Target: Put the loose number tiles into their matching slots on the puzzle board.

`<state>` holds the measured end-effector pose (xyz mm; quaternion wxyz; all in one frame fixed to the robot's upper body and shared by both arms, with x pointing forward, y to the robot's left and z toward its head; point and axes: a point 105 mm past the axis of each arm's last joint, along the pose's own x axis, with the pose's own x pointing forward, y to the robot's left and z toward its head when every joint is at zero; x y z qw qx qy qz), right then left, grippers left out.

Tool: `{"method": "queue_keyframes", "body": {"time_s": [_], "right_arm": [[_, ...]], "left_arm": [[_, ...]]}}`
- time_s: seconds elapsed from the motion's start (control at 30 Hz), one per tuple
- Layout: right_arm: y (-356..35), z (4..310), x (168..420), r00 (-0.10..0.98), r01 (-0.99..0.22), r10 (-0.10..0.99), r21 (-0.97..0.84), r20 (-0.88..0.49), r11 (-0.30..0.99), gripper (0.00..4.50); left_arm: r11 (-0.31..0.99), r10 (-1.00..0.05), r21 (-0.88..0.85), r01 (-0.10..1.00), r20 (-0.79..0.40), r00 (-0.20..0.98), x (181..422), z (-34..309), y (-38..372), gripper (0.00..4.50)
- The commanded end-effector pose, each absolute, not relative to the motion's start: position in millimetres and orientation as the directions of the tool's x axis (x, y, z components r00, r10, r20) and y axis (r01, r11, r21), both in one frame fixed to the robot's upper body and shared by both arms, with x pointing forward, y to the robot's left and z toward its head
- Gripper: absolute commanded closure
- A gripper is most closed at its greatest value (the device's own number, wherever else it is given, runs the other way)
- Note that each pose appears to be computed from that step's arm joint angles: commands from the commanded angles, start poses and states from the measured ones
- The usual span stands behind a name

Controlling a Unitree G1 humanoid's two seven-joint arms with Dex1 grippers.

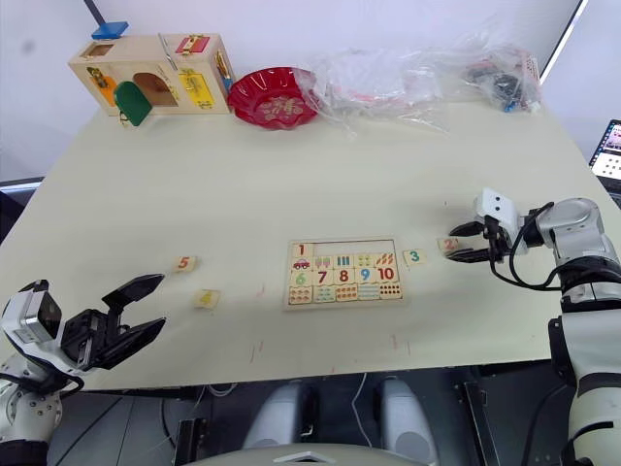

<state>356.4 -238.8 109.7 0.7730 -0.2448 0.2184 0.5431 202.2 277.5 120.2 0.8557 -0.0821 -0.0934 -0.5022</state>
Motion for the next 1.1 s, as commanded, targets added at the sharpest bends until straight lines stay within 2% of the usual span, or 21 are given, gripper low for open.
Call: {"method": "queue_keyframes", "body": {"time_s": [0.03,0.3,0.67,0.7,0.73,0.8,0.97,1.1], "right_arm": [[-241.4,116.0,358.5,0.345,-0.938,0.732,-0.184,-0.588,0.295,2.77],[-246.5,112.5,359.9,0.374,-0.926,0.709,-0.204,-0.598,0.317,2.77],[-243.3,108.9,357.8,0.352,-0.934,0.724,-0.171,-0.593,0.314,2.77],[-243.1,108.9,357.7,0.351,-0.934,0.726,-0.169,-0.591,0.315,3.05],[-243.1,109.3,358.0,0.355,-0.933,0.727,-0.172,-0.588,0.317,3.05],[-243.9,110.9,358.5,0.363,-0.93,0.725,-0.183,-0.586,0.318,3.48],[-237.0,137.5,363.7,0.395,-0.917,0.708,-0.297,-0.586,0.266,3.53],[-196.6,173.0,361.2,0.384,-0.91,0.737,-0.365,-0.557,0.198,3.53]], "left_arm": [[0.46,-0.86,-0.016,0.888,0.24,0.45,200.5,125.3,278.2,0.0],[0.445,-0.869,-0.011,0.895,0.238,0.435,203.1,129.7,275.6,0.0],[0.438,-0.872,-0.013,0.899,0.236,0.429,202.9,132.3,271.0,0.0],[0.438,-0.872,-0.013,0.899,0.236,0.428,203.1,132.5,270.4,0.0],[0.437,-0.872,-0.013,0.899,0.237,0.428,203.3,132.7,269.9,0.0],[0.437,-0.873,-0.013,0.899,0.237,0.427,203.8,133.0,268.8,0.0],[0.436,-0.874,-0.012,0.9,0.232,0.427,204.3,135.7,268.4,0.0],[0.436,-0.875,-0.012,0.9,0.226,0.428,205.0,137.6,268.6,0.0]]}}
